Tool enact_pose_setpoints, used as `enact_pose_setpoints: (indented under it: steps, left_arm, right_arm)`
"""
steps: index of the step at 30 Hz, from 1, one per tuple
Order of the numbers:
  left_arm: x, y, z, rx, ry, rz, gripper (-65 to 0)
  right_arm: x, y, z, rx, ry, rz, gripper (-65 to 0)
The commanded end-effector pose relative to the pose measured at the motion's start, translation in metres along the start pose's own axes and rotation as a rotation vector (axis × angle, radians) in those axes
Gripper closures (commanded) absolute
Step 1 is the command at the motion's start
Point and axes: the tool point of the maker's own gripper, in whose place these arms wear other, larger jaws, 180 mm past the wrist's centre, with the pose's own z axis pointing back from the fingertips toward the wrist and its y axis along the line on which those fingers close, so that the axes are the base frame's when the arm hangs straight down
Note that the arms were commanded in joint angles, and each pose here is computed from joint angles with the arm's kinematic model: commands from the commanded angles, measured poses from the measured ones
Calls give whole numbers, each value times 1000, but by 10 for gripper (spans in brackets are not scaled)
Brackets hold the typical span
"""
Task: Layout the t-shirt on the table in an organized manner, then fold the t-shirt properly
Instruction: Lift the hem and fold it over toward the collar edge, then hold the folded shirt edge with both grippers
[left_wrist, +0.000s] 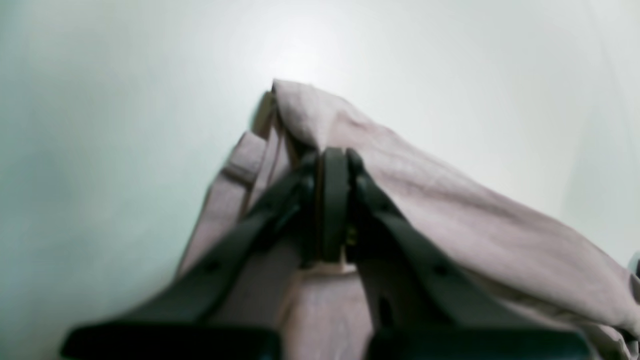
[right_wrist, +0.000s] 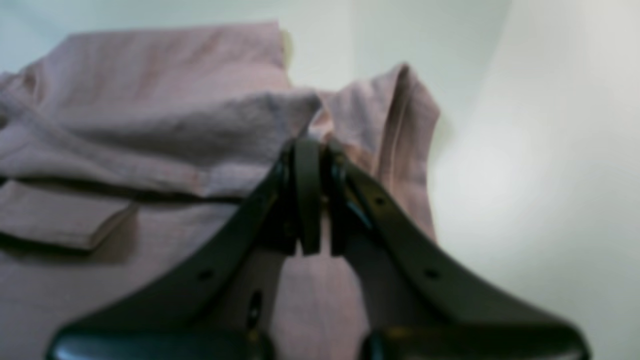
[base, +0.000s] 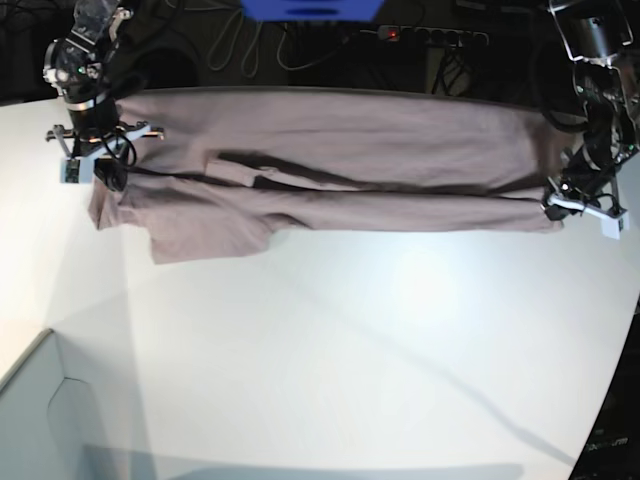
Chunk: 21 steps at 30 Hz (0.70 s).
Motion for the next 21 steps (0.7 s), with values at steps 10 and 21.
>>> enact_pose_setpoints:
  steps: [10, 21]
  left_arm:
    - [-12, 24, -3, 39, 33, 43, 0]
    - [-15, 22, -4, 36, 39, 44, 0]
  right_arm:
    - [10, -1, -1, 6, -48, -11, 0]
    - [8, 0, -2, 9, -42, -13, 0]
